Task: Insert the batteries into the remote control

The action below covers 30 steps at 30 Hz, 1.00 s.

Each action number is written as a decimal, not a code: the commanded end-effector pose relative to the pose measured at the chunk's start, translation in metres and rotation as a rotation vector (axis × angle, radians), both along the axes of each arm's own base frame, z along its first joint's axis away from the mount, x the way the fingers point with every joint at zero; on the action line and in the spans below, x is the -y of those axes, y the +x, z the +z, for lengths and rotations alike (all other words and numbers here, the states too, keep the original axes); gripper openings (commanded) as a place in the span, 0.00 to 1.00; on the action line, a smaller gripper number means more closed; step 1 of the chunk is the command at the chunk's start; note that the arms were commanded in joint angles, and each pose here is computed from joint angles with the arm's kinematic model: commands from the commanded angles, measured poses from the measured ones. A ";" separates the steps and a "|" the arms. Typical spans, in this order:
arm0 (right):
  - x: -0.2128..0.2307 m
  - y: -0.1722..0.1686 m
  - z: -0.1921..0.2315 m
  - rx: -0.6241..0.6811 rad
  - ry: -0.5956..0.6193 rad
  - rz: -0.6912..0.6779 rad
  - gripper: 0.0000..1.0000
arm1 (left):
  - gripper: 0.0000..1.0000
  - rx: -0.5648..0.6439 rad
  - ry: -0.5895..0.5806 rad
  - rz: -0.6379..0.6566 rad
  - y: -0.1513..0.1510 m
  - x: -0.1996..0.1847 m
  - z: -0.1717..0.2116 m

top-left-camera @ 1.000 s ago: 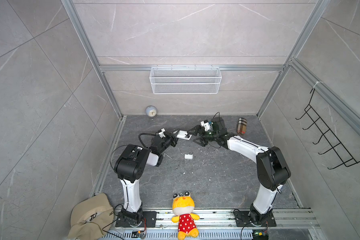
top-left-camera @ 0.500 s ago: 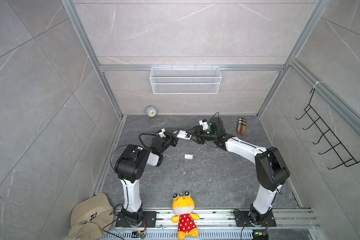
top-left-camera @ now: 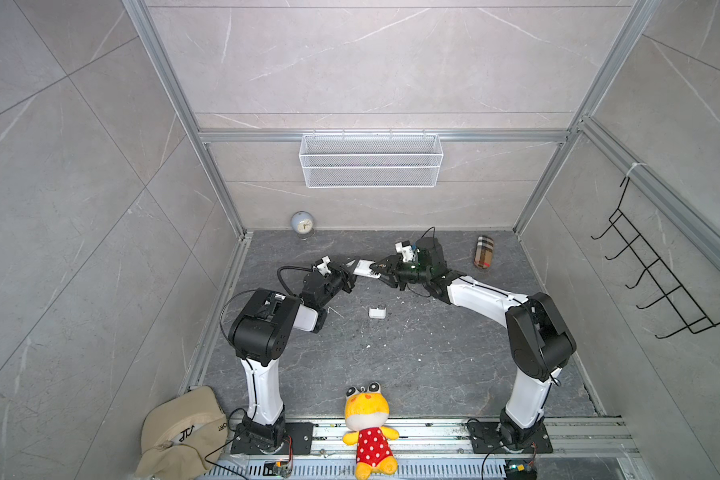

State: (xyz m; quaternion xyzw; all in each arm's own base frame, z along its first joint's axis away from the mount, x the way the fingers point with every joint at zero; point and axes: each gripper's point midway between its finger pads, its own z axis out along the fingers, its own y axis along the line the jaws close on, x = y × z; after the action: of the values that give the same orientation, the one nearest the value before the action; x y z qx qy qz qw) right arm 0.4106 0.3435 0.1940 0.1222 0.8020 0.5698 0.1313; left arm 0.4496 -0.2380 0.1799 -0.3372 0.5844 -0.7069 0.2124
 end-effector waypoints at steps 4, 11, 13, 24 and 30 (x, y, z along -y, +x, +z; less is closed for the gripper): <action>-0.003 0.000 -0.010 -0.008 -0.003 -0.003 0.30 | 0.05 0.128 -0.044 0.006 -0.001 0.000 0.049; -0.003 -0.001 -0.013 -0.015 0.002 -0.005 0.24 | 0.05 0.135 -0.052 0.006 -0.001 0.000 0.054; -0.003 -0.001 -0.013 -0.016 0.002 -0.006 0.23 | 0.05 0.135 -0.054 0.004 -0.001 0.000 0.054; -0.004 0.000 -0.013 -0.023 0.010 -0.005 0.14 | 0.05 0.134 -0.059 0.006 -0.001 0.000 0.055; -0.004 0.000 -0.013 -0.024 0.014 -0.004 0.14 | 0.05 0.138 -0.060 0.006 -0.001 -0.001 0.057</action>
State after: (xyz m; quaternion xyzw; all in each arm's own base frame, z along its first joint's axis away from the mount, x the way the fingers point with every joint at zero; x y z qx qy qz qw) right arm 0.4135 0.3454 0.1977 0.1336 0.7908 0.5834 0.1283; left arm 0.4498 -0.2380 0.1832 -0.3392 0.5803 -0.7101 0.2094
